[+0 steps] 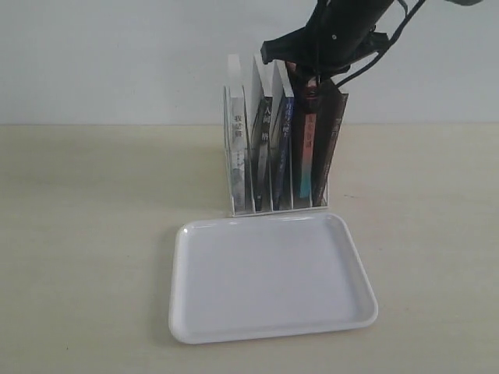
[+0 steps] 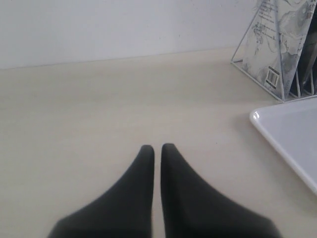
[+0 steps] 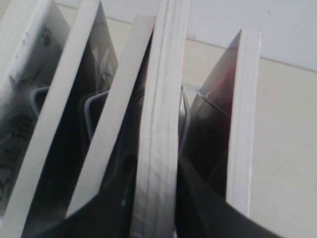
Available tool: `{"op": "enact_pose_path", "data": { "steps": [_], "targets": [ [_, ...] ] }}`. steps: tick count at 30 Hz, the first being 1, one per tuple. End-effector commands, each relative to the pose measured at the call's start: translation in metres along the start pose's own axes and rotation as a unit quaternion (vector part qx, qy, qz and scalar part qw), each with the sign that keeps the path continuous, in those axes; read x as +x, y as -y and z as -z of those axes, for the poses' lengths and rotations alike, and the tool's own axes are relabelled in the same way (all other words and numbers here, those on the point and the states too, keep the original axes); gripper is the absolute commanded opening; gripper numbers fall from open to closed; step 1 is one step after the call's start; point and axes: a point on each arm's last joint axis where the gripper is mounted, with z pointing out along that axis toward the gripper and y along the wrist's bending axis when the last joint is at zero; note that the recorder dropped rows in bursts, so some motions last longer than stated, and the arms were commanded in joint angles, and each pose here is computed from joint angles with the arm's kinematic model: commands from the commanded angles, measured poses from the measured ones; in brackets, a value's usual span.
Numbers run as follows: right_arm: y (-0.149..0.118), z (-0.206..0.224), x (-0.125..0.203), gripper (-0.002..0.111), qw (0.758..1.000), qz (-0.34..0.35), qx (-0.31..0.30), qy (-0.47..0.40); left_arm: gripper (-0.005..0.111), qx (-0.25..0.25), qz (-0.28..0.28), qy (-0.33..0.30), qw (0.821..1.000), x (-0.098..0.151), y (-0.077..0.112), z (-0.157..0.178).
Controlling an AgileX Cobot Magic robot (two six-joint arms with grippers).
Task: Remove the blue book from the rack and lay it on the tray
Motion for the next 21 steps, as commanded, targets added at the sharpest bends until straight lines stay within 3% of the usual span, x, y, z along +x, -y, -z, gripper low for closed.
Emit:
{"op": "enact_pose_path", "data": {
  "steps": [1, 8, 13, 21],
  "targets": [
    [0.000, 0.006, -0.006, 0.045, 1.000, 0.011, 0.001, 0.020, 0.005, -0.001, 0.003, 0.011, 1.000, -0.003, 0.000, 0.001],
    [-0.001, 0.016, -0.008, 0.045, 1.000, 0.011, 0.001, 0.012, 0.005, -0.001, 0.003, 0.011, 1.000, -0.003, 0.000, 0.001],
    [-0.002, 0.057, -0.022, 0.045, 0.999, 0.005, -0.001, 0.038, 0.005, -0.001, 0.003, 0.011, 1.000, -0.003, 0.000, 0.001],
    [-0.017, 0.076, -0.022, 0.045, 0.997, -0.012, -0.076, 0.024, 0.005, -0.001, 0.003, 0.011, 1.000, -0.003, 0.000, 0.001]
  ]
}}
